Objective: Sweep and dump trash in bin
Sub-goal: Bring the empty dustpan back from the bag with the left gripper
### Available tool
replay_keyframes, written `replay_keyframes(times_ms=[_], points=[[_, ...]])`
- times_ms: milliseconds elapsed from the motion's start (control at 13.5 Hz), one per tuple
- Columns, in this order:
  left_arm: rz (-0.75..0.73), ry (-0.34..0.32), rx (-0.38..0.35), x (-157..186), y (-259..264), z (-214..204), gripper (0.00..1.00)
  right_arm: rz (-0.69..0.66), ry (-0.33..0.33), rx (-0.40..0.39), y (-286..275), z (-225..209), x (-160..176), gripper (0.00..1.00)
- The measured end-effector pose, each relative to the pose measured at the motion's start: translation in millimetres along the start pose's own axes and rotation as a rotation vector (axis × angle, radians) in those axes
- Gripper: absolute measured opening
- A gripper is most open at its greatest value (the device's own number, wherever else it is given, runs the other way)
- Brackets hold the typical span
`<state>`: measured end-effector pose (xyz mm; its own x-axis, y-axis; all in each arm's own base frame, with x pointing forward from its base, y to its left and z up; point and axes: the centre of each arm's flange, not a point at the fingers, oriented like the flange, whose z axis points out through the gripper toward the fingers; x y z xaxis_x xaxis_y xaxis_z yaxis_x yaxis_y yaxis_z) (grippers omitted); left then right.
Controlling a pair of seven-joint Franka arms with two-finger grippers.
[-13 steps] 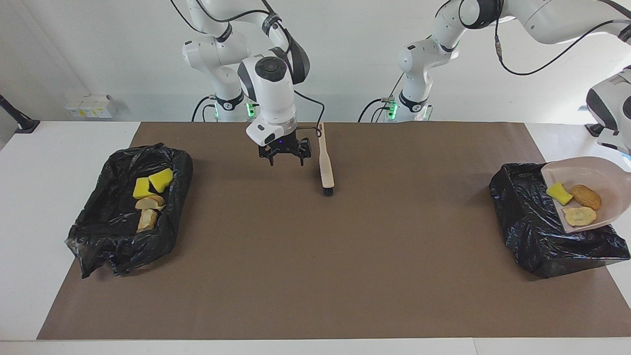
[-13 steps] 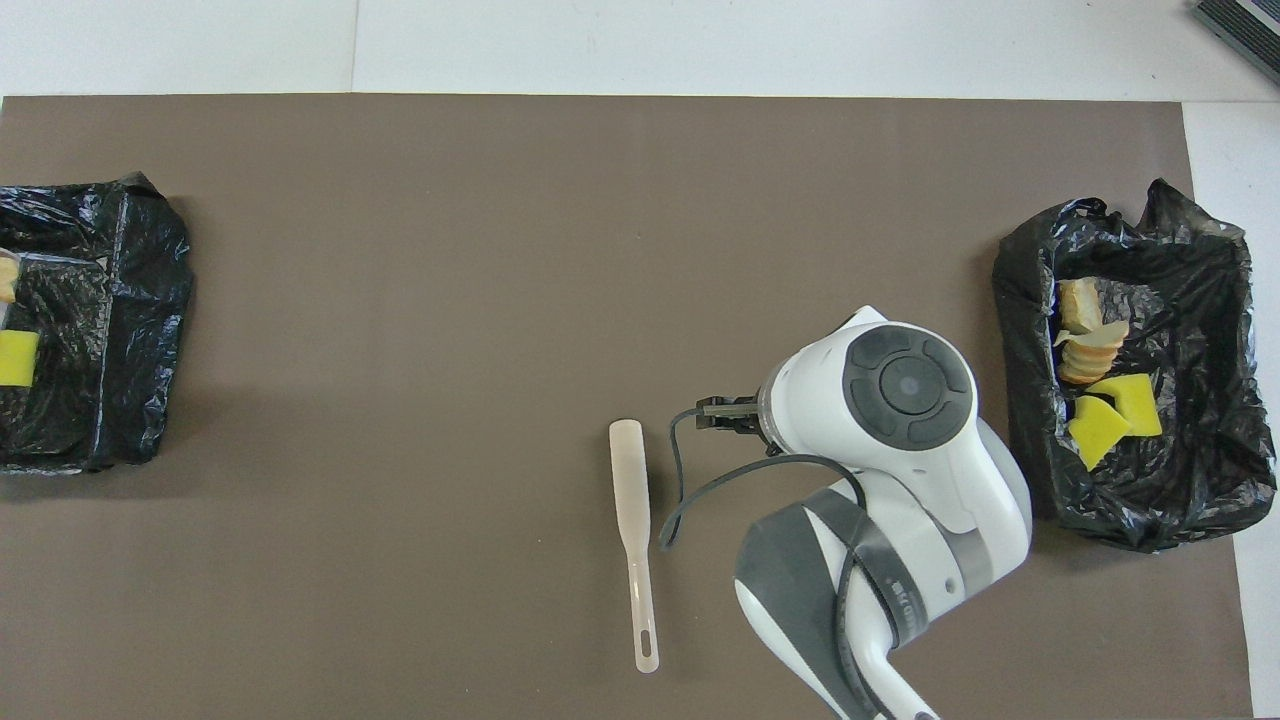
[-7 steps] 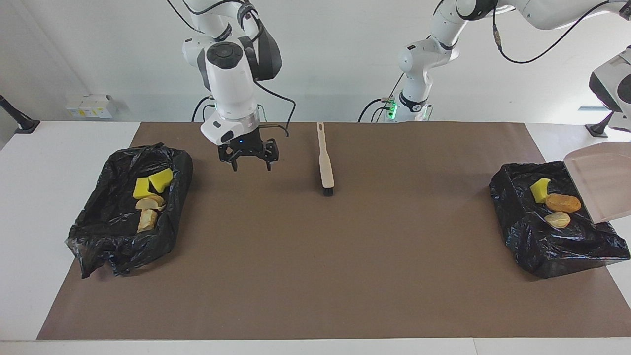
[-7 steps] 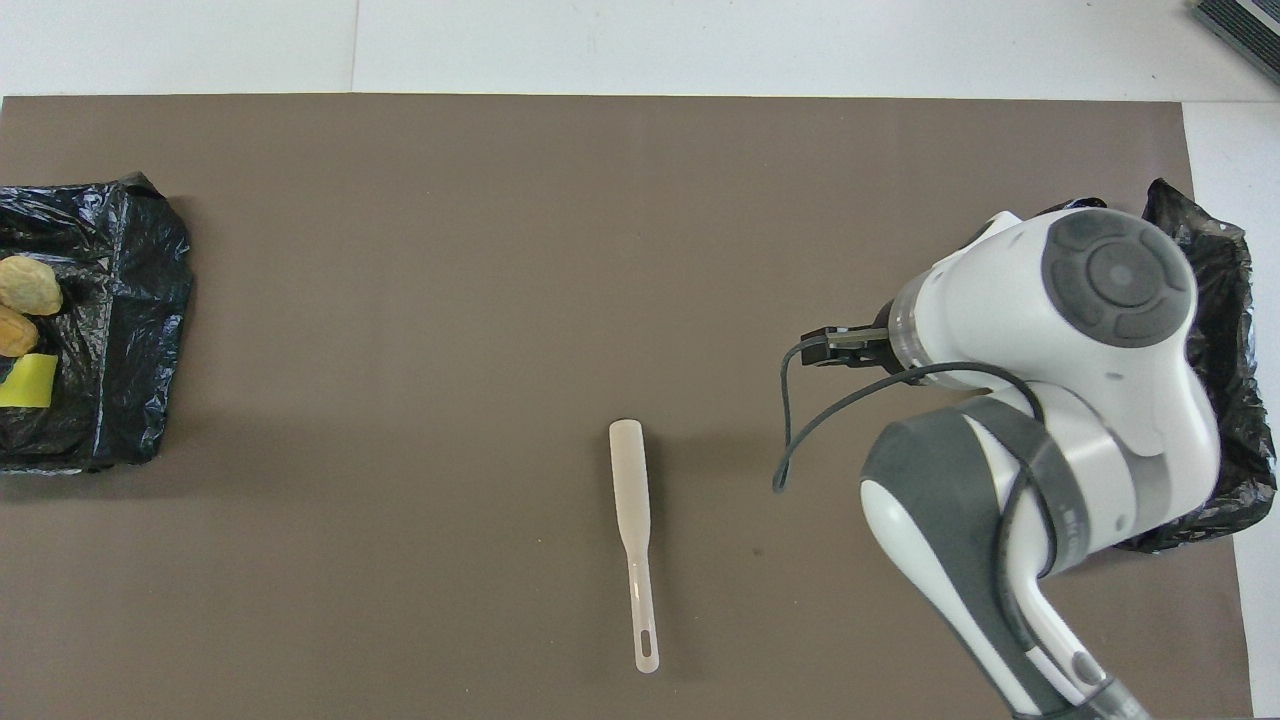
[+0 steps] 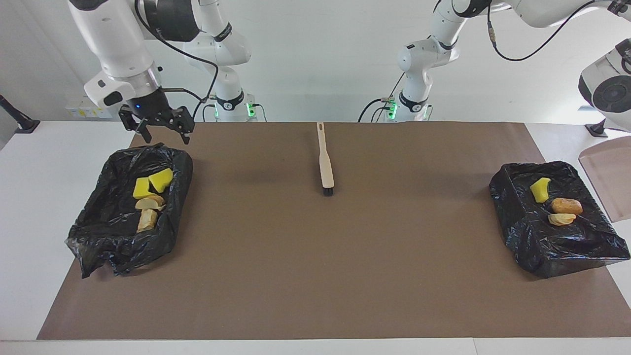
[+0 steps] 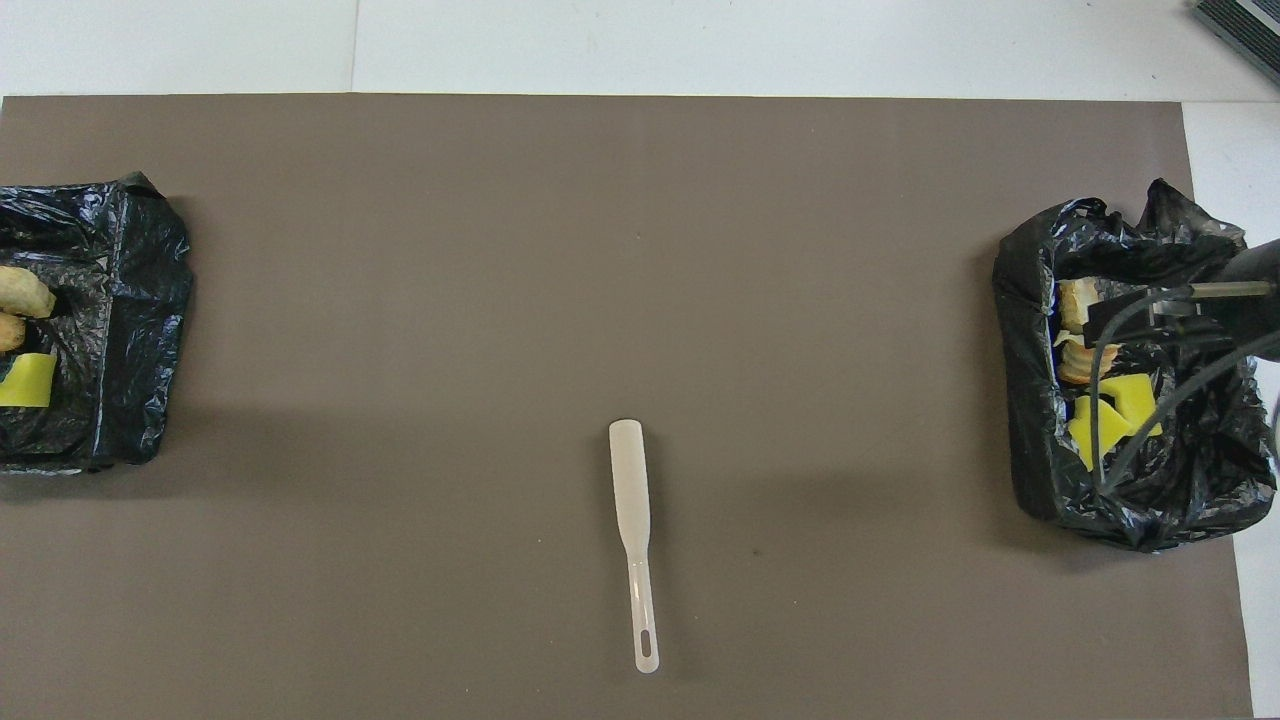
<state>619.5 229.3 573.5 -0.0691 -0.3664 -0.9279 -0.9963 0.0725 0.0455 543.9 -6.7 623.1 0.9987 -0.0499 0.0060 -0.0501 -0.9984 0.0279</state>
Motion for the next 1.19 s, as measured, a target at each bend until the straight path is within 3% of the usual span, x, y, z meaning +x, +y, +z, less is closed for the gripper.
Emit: replay_keyframes(times_ms=[223,372,594,817,1189], points=[[-0.018,-0.028,-0.025,16,-10,-57,0.31,0.000,-0.005,0.003,1,-7,-11,1.00],[-0.032,0.007,-0.032,34,-14,-102,0.31,0.002,-0.012,0.003,3,-4,-12,1.00],[-0.134,0.183,-0.056,62,-10,-155,0.31,-0.007,-0.015,0.007,-3,-3,-12,1.00],[-0.287,0.393,-0.130,93,-6,-186,0.31,-0.031,-0.014,0.009,-16,-3,-13,1.00],[-0.608,0.648,-0.373,139,2,-220,0.31,-0.024,-0.014,0.009,-12,-3,-12,1.00]])
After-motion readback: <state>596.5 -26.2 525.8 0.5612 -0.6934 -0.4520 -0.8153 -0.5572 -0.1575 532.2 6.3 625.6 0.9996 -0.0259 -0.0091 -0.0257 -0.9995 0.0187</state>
